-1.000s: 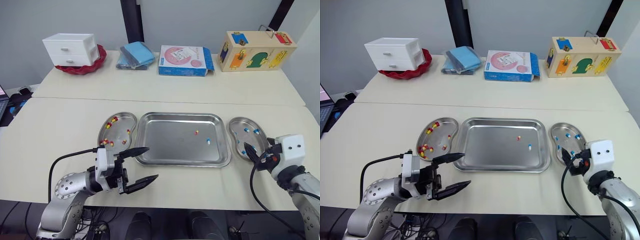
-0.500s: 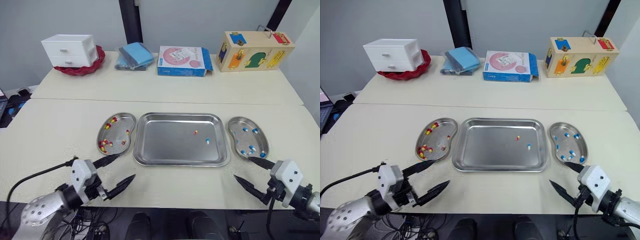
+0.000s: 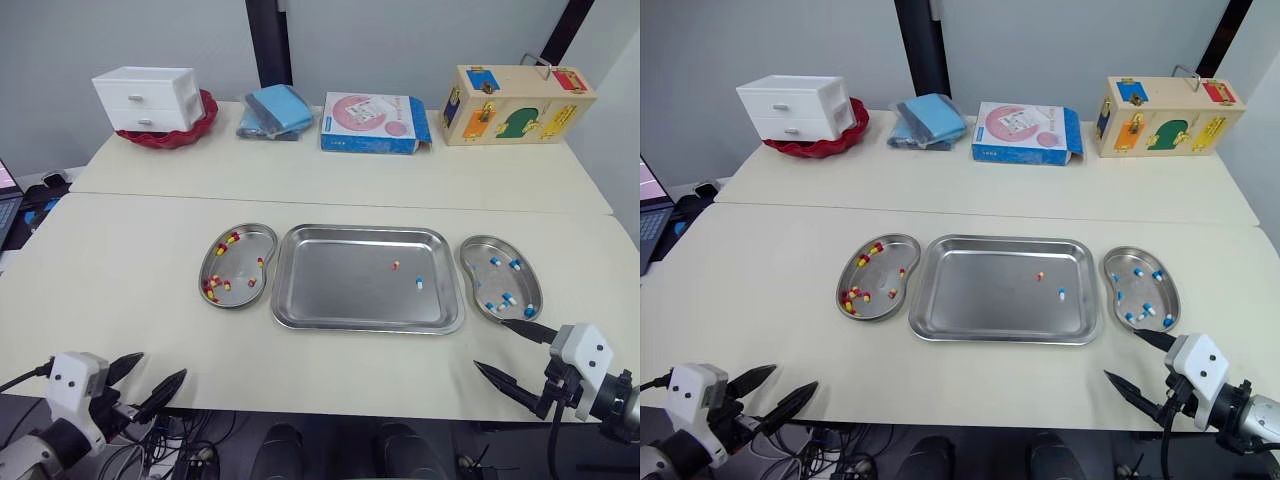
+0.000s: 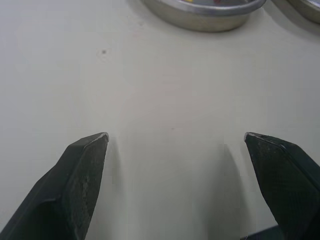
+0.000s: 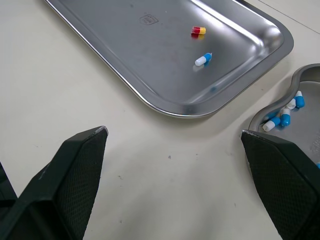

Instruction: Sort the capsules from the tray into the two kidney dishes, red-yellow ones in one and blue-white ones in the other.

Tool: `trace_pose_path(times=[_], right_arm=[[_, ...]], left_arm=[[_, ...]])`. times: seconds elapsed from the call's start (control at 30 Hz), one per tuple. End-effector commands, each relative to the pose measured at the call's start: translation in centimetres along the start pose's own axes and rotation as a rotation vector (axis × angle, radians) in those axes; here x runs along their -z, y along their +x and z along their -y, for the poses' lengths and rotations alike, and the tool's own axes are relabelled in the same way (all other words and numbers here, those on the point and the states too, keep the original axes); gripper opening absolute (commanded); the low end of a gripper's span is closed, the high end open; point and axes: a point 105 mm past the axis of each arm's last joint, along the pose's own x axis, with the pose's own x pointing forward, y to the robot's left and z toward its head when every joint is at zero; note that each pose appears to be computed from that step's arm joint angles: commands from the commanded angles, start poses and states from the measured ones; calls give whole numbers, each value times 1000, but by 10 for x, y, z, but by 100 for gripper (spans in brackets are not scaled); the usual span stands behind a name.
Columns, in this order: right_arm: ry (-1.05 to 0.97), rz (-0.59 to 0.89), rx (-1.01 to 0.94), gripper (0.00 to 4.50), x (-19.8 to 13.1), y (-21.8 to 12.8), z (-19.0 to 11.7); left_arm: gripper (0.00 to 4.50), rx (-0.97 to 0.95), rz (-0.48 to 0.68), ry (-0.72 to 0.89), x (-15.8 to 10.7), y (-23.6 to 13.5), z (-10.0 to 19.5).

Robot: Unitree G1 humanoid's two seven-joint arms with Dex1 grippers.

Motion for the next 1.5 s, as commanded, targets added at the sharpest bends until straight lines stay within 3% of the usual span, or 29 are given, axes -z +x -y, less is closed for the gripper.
trace_pose_path(times=[0.03,0.13,0.3,0.63,0.9,1.03,1.17,1.5], right_arm=[[-26,15,8,449,-5,-1,1],[-25,23,13,449,-6,0,-1],[-20,36,18,449,-6,1,-8],[-6,96,-5,449,-13,18,-32],[28,143,72,449,-17,23,-32],[42,150,110,449,-16,22,-31],[48,154,130,450,-14,24,-34],[67,152,168,450,-8,23,-44]], left_arm=[[450,-15,0,33,0,-10,-6],[450,14,-3,62,0,-11,-3],[450,105,43,132,-24,1,17],[450,482,180,297,-95,60,108],[450,528,252,283,-136,120,150],[450,563,256,238,-146,143,168],[363,632,244,252,-151,168,200],[363,615,196,276,-160,218,241]])
